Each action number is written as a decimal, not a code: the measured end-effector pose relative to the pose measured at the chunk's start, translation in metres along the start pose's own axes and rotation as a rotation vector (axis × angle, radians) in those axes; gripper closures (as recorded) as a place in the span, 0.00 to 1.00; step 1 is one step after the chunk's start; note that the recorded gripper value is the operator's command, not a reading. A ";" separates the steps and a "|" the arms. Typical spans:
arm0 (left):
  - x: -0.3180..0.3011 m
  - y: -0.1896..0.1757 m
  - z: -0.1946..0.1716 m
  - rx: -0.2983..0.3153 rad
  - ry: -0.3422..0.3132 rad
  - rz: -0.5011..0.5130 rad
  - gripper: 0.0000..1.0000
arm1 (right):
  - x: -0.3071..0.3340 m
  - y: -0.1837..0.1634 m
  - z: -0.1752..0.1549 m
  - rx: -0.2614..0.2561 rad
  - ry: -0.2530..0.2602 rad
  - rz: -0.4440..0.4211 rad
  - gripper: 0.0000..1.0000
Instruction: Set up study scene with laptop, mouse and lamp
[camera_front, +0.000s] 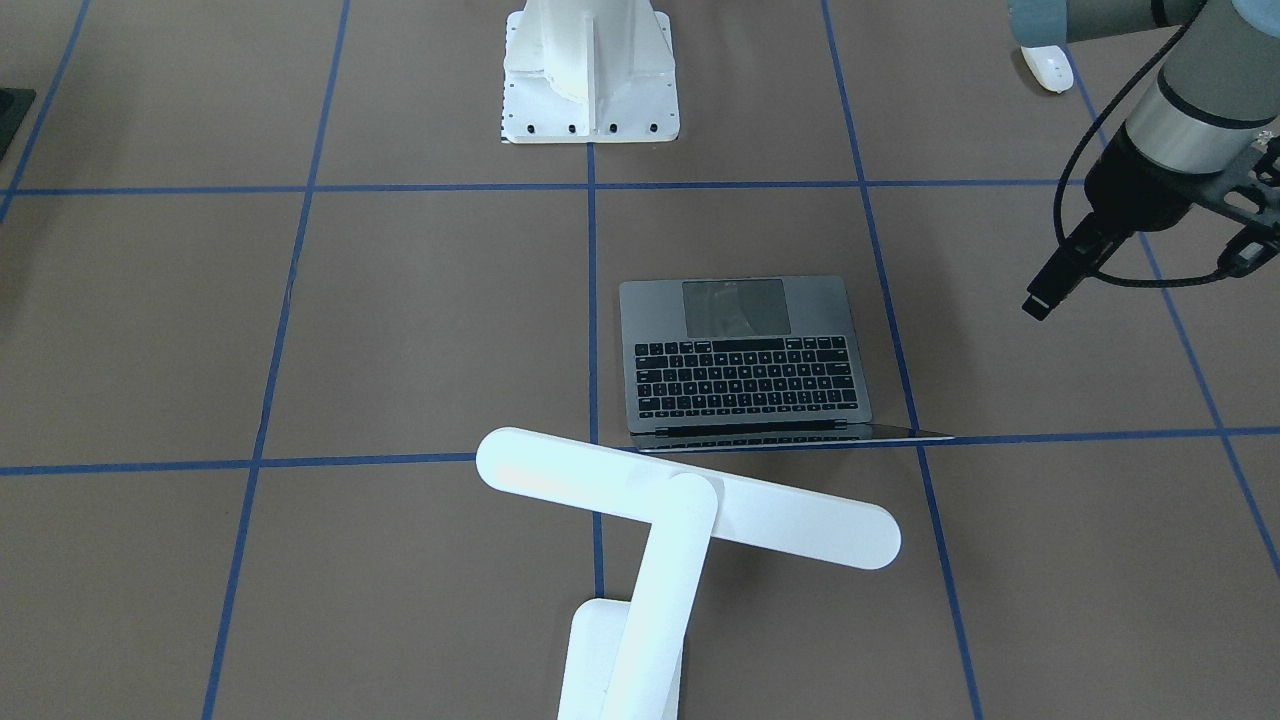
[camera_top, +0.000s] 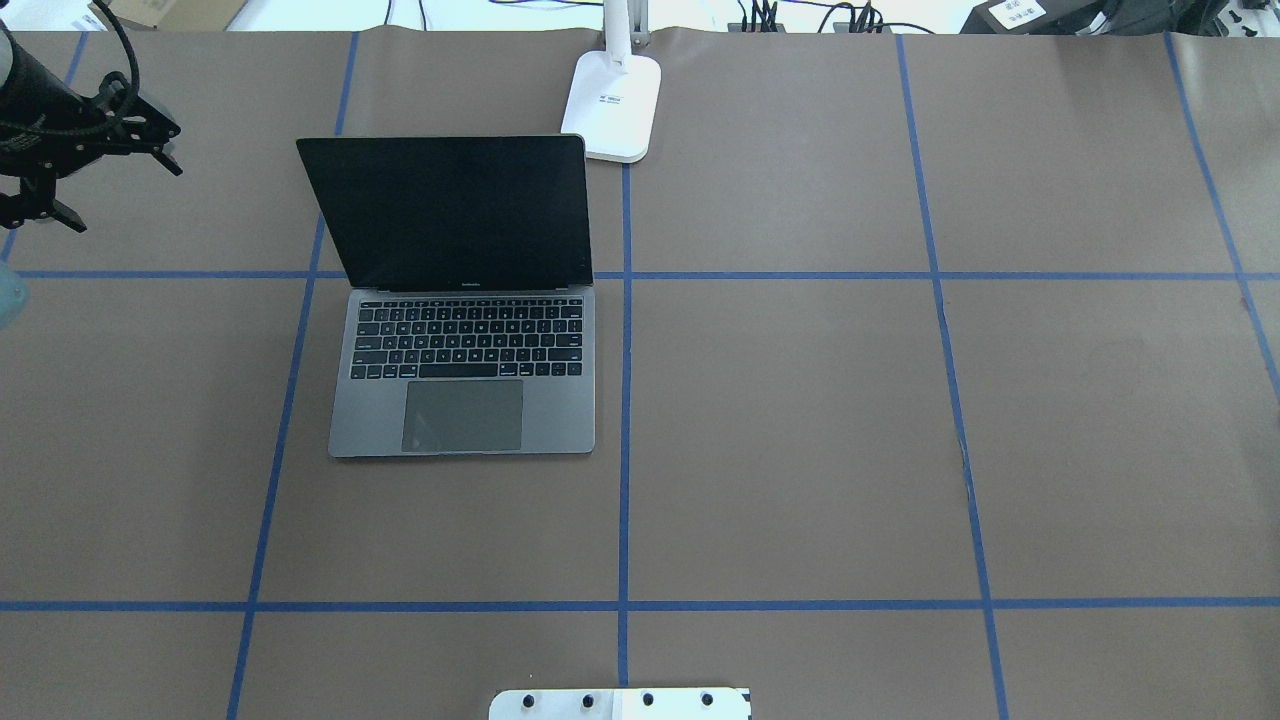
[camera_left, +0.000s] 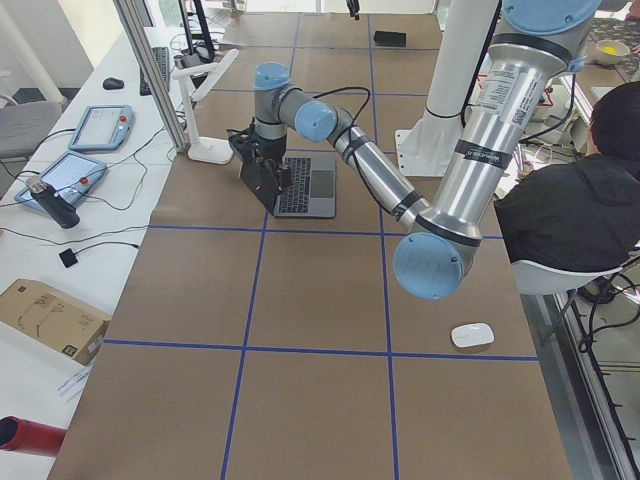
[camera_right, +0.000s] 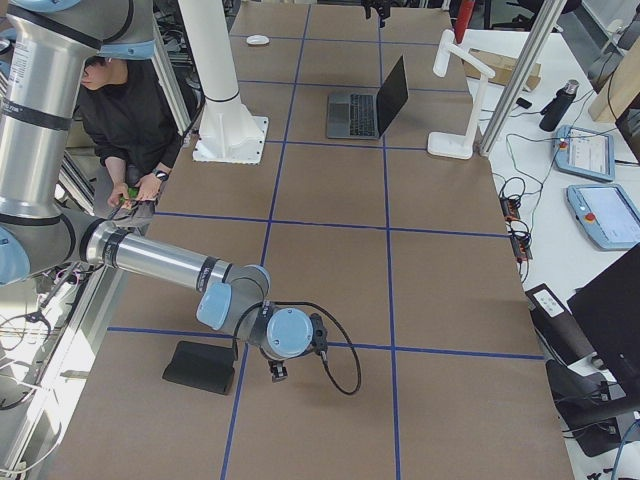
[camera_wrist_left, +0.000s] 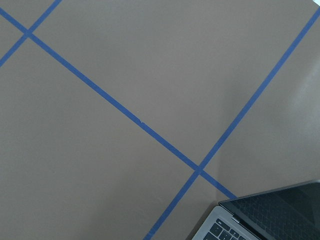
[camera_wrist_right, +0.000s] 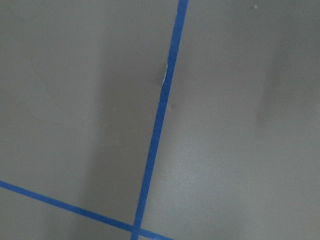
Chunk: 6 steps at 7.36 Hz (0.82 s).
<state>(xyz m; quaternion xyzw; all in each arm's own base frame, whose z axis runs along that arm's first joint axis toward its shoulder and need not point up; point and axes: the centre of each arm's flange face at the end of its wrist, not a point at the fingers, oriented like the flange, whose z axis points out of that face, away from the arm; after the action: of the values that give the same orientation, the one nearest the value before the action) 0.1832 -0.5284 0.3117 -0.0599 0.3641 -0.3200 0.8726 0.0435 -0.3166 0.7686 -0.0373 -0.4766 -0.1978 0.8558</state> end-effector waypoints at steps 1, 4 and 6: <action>0.000 0.000 0.000 0.000 0.004 0.011 0.01 | 0.005 0.003 0.015 -0.028 -0.024 -0.059 0.00; 0.002 0.001 0.001 0.002 0.013 0.024 0.01 | 0.014 0.012 0.047 -0.085 -0.079 -0.130 0.00; 0.004 0.000 0.001 0.004 0.023 0.032 0.01 | 0.016 0.017 0.061 -0.121 -0.095 -0.137 0.00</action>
<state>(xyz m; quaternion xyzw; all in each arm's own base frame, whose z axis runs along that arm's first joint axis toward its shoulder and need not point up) 0.1863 -0.5306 0.3103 -0.0488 0.3745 -0.3074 0.8734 0.0086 -0.2899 0.8167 -0.0656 -0.5054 -0.2825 0.8127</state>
